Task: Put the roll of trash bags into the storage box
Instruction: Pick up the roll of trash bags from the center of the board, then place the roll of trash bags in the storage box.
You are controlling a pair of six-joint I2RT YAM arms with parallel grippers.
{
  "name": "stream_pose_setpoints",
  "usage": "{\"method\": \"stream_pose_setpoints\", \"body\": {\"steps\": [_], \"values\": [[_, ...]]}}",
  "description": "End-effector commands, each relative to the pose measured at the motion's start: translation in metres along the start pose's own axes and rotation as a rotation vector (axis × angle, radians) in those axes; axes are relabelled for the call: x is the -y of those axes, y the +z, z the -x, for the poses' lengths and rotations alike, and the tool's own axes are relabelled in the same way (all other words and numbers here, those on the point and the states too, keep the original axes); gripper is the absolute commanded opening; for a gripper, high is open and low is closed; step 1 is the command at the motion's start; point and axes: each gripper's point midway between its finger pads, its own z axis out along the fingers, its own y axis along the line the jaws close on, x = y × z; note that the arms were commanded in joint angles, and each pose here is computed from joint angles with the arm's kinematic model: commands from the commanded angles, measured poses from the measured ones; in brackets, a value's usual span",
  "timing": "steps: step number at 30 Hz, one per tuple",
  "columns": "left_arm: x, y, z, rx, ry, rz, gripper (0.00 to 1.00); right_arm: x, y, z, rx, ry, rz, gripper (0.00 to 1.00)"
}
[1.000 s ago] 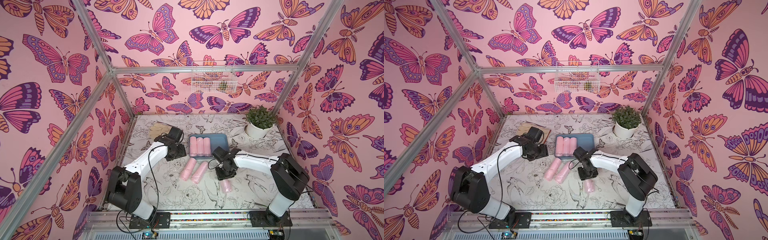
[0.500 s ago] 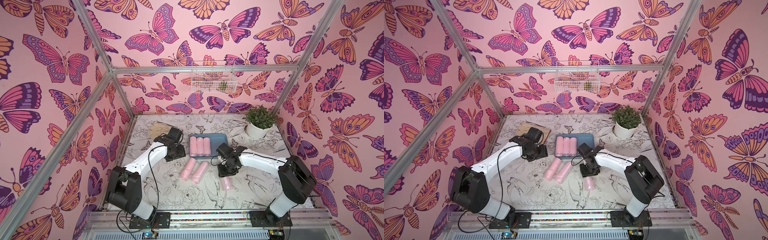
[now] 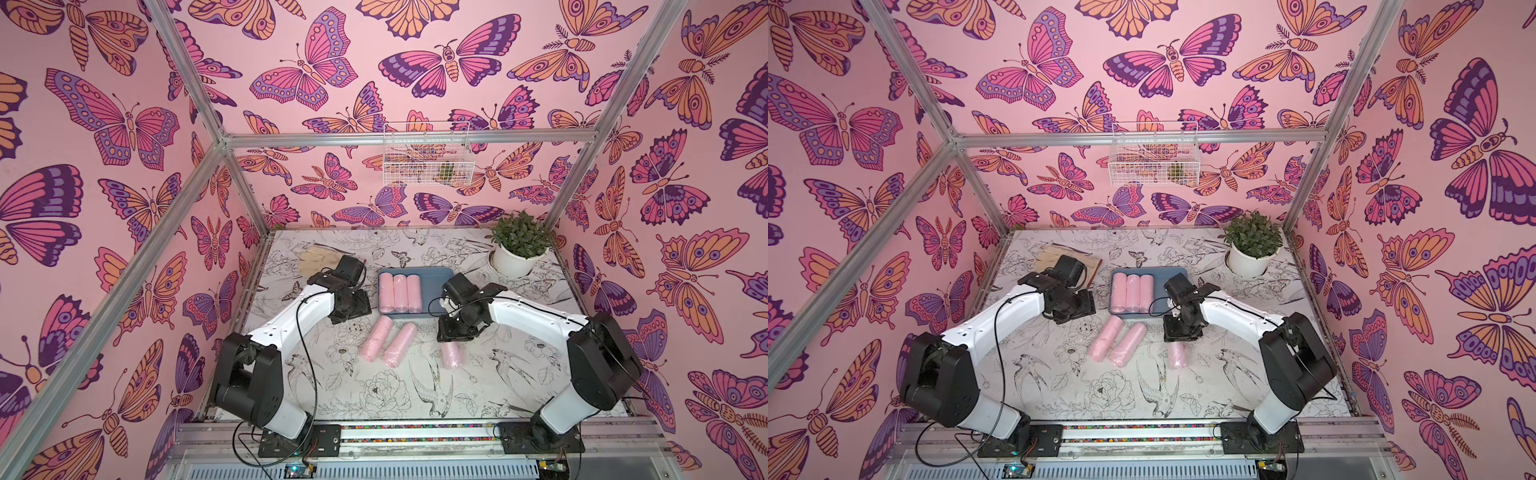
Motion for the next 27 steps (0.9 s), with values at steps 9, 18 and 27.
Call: {"method": "stream_pose_setpoints", "body": {"steps": [9,18,27], "values": [[0.008,0.009,0.008,-0.025,0.046,-0.013,0.72,-0.01,-0.028,0.046,0.068,-0.003,0.089,0.44],[0.011,0.011,0.009,-0.04,0.08,-0.023,0.72,-0.008,-0.037,0.085,0.116,0.0,0.121,0.44],[0.002,0.005,0.002,-0.024,0.068,-0.013,0.72,-0.005,-0.032,0.127,0.158,0.031,0.177,0.44]]}}
